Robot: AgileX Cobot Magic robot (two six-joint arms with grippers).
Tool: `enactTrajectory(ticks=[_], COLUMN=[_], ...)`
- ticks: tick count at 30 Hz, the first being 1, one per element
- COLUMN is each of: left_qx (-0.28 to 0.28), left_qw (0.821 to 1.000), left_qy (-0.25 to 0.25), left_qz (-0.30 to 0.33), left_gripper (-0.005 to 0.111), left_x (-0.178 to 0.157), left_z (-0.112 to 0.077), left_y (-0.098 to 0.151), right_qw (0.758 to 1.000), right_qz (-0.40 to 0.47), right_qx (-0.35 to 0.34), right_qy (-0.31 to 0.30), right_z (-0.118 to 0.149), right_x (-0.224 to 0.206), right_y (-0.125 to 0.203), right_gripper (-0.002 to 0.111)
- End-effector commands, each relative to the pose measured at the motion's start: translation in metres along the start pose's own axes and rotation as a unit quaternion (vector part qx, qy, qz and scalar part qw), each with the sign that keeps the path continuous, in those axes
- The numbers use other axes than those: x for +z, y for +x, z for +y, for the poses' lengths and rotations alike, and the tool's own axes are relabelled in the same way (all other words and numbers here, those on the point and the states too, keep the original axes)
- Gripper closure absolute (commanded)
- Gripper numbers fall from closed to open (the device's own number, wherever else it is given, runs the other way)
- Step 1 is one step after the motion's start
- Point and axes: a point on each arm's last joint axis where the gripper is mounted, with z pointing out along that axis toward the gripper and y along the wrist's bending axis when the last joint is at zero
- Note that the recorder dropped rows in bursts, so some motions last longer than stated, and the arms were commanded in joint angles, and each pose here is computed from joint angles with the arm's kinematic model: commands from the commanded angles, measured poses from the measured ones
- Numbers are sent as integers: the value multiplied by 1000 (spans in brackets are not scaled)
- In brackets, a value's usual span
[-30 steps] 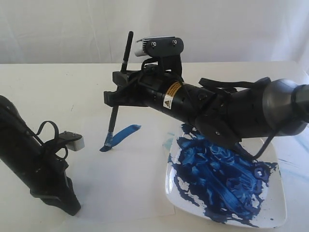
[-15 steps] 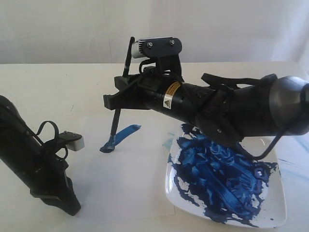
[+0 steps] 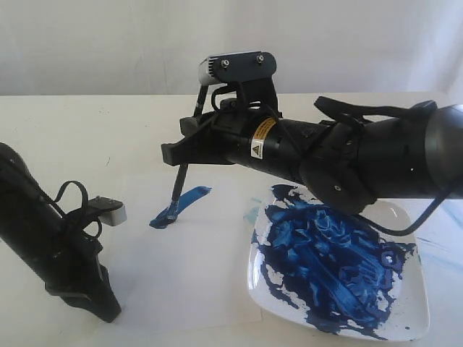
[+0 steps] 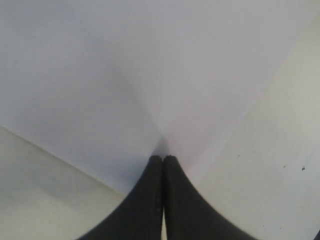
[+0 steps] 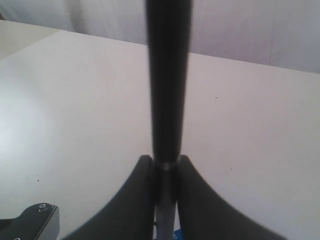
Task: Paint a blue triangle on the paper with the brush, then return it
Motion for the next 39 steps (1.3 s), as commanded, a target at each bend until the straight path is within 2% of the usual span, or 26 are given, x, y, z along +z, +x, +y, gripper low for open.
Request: enactTrajectory(ticks=[1, 21, 32, 39], left_qx=[1, 1, 1, 1], left_qw=[1000, 1000, 999, 999], left_qy=[20, 21, 24, 26], left_qz=[18, 18, 21, 22], left_gripper=[107, 107, 107, 107], left_x=[3, 3, 3, 3], left_z=[-3, -3, -4, -4], left_y=[4, 4, 4, 4], right_qw=[999, 995, 990, 990], right_qz=[35, 82, 121, 114], right_qx=[-22, -30, -42, -35], right_qy=[15, 47, 62, 80], right_z=[-2, -2, -5, -17], right_x=[-4, -34, -39, -45], right_y=[2, -13, -9, -16], right_gripper=[108, 108, 108, 108])
